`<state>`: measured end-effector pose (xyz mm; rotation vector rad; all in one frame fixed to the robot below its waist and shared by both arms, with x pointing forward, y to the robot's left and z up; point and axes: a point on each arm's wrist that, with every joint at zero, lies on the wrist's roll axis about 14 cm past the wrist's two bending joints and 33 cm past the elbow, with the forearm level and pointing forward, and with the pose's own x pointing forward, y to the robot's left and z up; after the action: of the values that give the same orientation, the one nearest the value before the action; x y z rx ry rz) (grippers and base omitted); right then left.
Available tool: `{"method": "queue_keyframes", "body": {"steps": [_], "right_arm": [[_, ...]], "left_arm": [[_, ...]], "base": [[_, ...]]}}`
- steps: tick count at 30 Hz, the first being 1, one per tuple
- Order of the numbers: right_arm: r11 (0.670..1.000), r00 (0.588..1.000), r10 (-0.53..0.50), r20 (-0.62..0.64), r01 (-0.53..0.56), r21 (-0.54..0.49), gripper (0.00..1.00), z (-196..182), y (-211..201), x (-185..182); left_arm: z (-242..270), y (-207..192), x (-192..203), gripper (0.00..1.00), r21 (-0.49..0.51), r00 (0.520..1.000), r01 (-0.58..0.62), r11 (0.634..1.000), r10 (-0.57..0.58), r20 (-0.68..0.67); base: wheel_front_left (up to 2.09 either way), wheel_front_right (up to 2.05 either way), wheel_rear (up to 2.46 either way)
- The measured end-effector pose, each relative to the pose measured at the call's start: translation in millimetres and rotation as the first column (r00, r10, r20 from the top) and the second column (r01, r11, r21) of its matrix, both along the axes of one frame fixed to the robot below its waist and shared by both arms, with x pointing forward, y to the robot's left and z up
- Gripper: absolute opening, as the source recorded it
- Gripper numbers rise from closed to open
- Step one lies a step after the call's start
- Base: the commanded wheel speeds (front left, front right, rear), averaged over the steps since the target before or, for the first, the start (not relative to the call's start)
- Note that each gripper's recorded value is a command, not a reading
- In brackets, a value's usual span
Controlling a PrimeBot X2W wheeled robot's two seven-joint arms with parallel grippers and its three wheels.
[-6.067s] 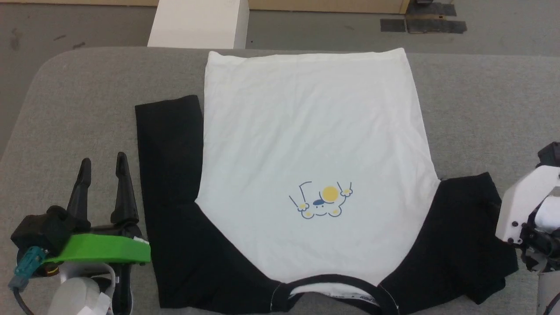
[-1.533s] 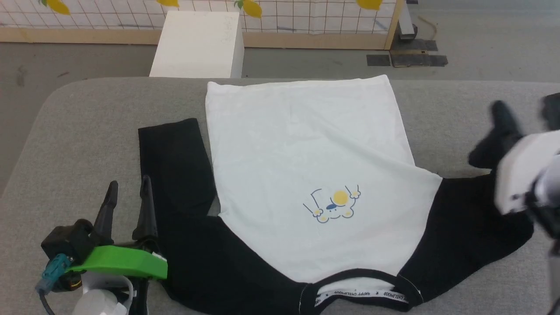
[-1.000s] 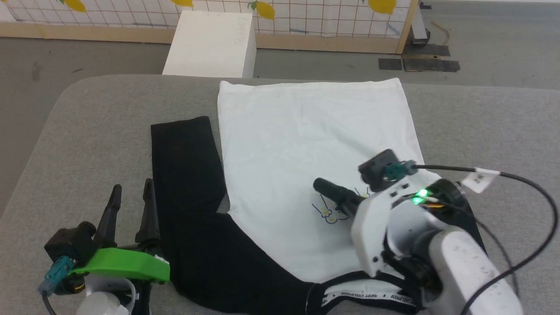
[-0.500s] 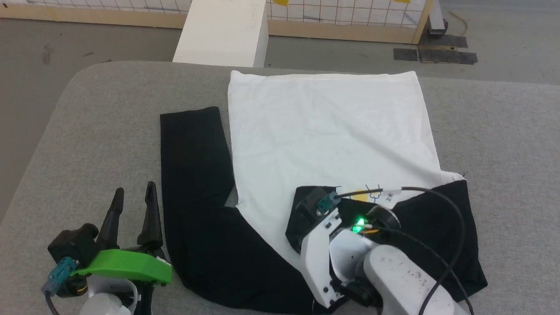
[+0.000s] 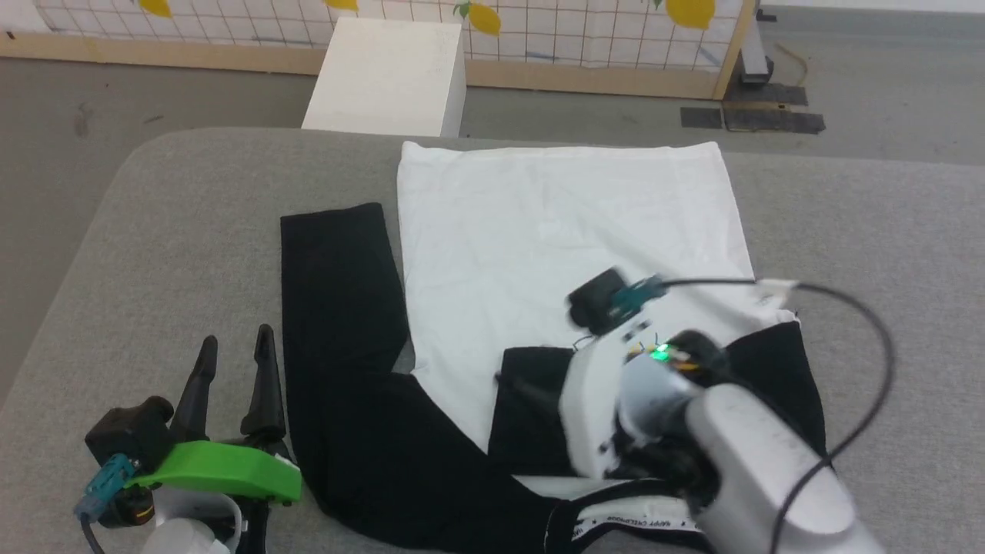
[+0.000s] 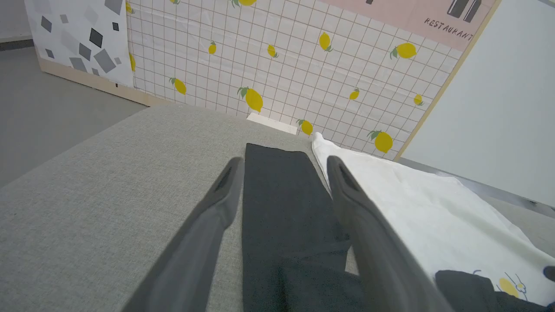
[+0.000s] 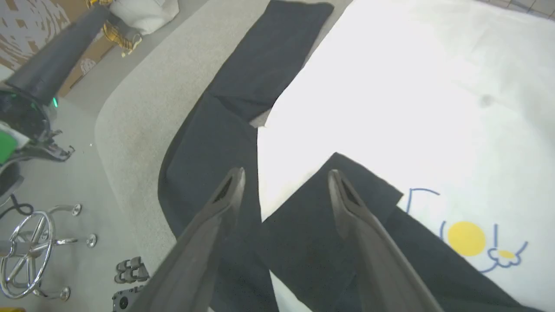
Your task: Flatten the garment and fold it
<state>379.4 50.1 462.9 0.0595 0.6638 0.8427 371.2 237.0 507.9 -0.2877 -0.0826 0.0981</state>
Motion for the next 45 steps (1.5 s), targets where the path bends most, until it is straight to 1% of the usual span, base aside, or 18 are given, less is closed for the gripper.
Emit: {"method": "queue_keyframes", "body": {"steps": [2,4,6,7,9,11,12,14,16,19,22,26,28,32,36,41,43,45], "right_arm": [[0.994,0.996,-0.088,0.032,0.086,0.066,1.0,20,-20,17],[0.979,0.983,-0.176,0.06,0.168,0.119,1.0,36,-41,30],[0.938,0.946,-0.308,0.099,0.285,0.198,1.0,56,-74,45],[0.918,0.927,-0.358,0.114,0.327,0.223,1.0,63,-88,50],[0.859,0.861,-0.485,0.156,0.434,0.271,1.0,78,-128,61],[0.801,0.793,-0.581,0.184,0.516,0.305,1.0,88,-162,65],[0.764,0.751,-0.631,0.194,0.558,0.324,1.0,92,-181,66],[0.704,0.677,-0.704,0.215,0.625,0.337,1.0,96,-213,64],[0.656,0.62,-0.752,0.222,0.673,0.341,1.0,96,-236,60],[0.597,0.558,-0.802,0.214,0.729,0.336,1.0,90,-264,53],[0.563,0.531,-0.826,0.19,0.755,0.336,1.0,82,-276,49],[0.531,0.5,-0.847,0.18,0.779,0.334,1.0,76,-289,49],[0.523,0.49,-0.852,0.184,0.785,0.33,1.0,75,-293,51],[0.525,0.487,-0.851,0.196,0.785,0.328,1.0,75,-294,63],[0.53,0.491,-0.848,0.2,0.784,0.322,1.0,72,-294,78],[0.535,0.502,-0.845,0.185,0.79,0.299,1.0,53,-292,94],[0.533,0.503,-0.846,0.177,0.794,0.292,1.0,44,-292,99],[0.527,0.5,-0.85,0.165,0.804,0.274,1.0,32,-295,101]], "left_arm": [[3,-2,1,1.0,0.001,1.0,0.005,1.0,-0.005,0.009],[6,-3,2,1.0,0.002,1.0,0.01,1.0,-0.01,0.017],[7,-5,1,1.0,0.003,1.0,0.011,1.0,-0.011,0.021],[7,-5,1,1.0,0.003,1.0,0.013,1.0,-0.014,0.019],[6,-7,0,1.0,0.003,1.0,0.018,1.0,-0.018,0.015],[6,-9,0,1.0,0.003,1.0,0.023,1.0,-0.023,0.017],[7,-10,0,1.0,0.002,1.0,0.025,1.0,-0.025,0.018],[7,-11,1,1.0,0.002,0.999,0.028,1.0,-0.028,0.018],[7,-13,2,1.0,0.0,0.999,0.031,1.0,-0.031,0.018],[5,-15,5,1.0,-0.006,0.999,0.035,0.999,-0.035,0.013],[1,-16,8,1.0,-0.02,0.999,0.04,0.999,-0.04,-0.003],[-1,-15,25,1.0,-0.032,0.997,0.059,0.998,-0.06,-0.045],[8,-8,47,1.0,-0.015,0.996,0.072,0.997,-0.073,-0.054],[30,13,98,1.0,0.03,0.99,0.102,0.994,-0.098,-0.103],[24,30,139,1.0,0.037,0.96,0.129,0.991,-0.116,-0.256],[-4,43,174,1.0,0.017,0.862,0.172,0.985,-0.142,-0.487],[-21,46,180,1.0,-0.01,0.804,0.177,0.984,-0.151,-0.574],[-45,48,182,1.0,-0.051,0.731,0.175,0.983,-0.164,-0.662]], "base": [[0.0,0.0,0.0],[0.0,0.0,0.0],[0.0,0.0,0.0],[0.0,0.0,0.0],[0.0,0.0,0.0],[0.0,0.0,0.0],[0.0,0.0,0.0],[0.0,0.0,0.0],[0.0,0.0,0.0],[0.0,0.0,0.0],[0.0,0.0,0.0],[0.0,0.0,0.0],[0.0,0.0,0.0],[0.0,0.0,0.0],[0.0,0.0,0.0],[0.0,0.0,0.0],[0.0,0.0,0.0],[0.0,0.0,0.0]]}}
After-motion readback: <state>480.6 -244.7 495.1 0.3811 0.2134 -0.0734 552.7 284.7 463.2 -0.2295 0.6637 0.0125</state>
